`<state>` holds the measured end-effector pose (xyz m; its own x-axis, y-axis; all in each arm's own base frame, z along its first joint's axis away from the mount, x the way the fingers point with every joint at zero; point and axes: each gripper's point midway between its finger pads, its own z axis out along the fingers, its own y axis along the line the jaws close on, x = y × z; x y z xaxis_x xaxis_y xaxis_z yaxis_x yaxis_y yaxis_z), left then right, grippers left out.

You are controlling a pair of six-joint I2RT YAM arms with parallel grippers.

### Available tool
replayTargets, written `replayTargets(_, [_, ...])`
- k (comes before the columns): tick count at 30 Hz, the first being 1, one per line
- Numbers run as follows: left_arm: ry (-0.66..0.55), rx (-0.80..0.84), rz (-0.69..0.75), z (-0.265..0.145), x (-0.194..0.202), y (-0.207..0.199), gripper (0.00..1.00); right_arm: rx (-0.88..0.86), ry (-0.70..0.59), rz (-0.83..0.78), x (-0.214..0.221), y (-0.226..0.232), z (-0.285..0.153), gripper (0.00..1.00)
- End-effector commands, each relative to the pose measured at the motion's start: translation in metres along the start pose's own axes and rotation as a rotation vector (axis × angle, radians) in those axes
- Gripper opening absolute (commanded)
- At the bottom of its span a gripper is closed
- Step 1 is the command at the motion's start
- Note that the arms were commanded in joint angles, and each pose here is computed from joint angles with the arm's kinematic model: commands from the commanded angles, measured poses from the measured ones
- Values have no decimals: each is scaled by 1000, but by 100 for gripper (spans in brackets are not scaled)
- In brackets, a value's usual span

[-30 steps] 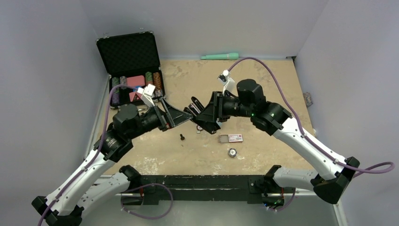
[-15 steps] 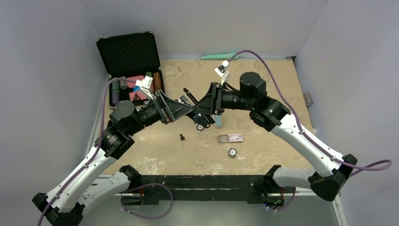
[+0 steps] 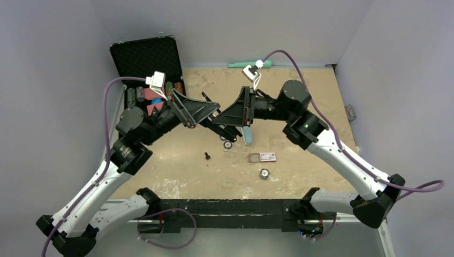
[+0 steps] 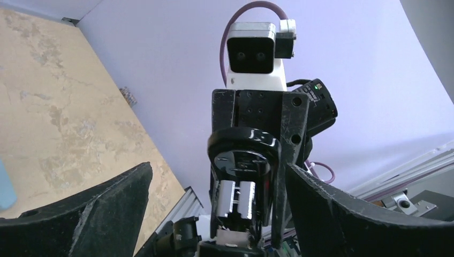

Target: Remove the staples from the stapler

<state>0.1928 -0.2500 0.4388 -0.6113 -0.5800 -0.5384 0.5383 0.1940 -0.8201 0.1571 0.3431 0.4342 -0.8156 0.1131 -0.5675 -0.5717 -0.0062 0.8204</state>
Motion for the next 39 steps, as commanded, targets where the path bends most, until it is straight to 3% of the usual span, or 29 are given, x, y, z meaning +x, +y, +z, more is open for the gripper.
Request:
replayTargets(1, [-84,79,12,5,-26,-30,96,-161,-57,-90,-15,51,-10,0])
replayTargets(5, [-108,79,0,8,-32,-32,91,-169,-86,-87,-20,54,-10,0])
replayTargets(11, [-103,78,-23,19,-33,-29,75,-175,-69,-87,-19,50,-6,0])
replayTargets(19, [-96,27,-48,29,-38,-27,40,-174,-55,-93,-15,46,-6,0])
replayTargets(24, [-74,-50,-54,30,-37,-17,1,-159,-48,-87,-12,39,-5,0])
replayTargets(32, [27,-90,-73,39,-25,-15,0,-143,-16,-84,-6,29,-2,0])
replayTargets(36, [41,-146,-64,35,-22,-6,0,-124,2,-87,-2,25,-2,26])
replayTargets(39, [42,-231,-52,27,-22,6,0,-78,1,-93,-3,18,-2,40])
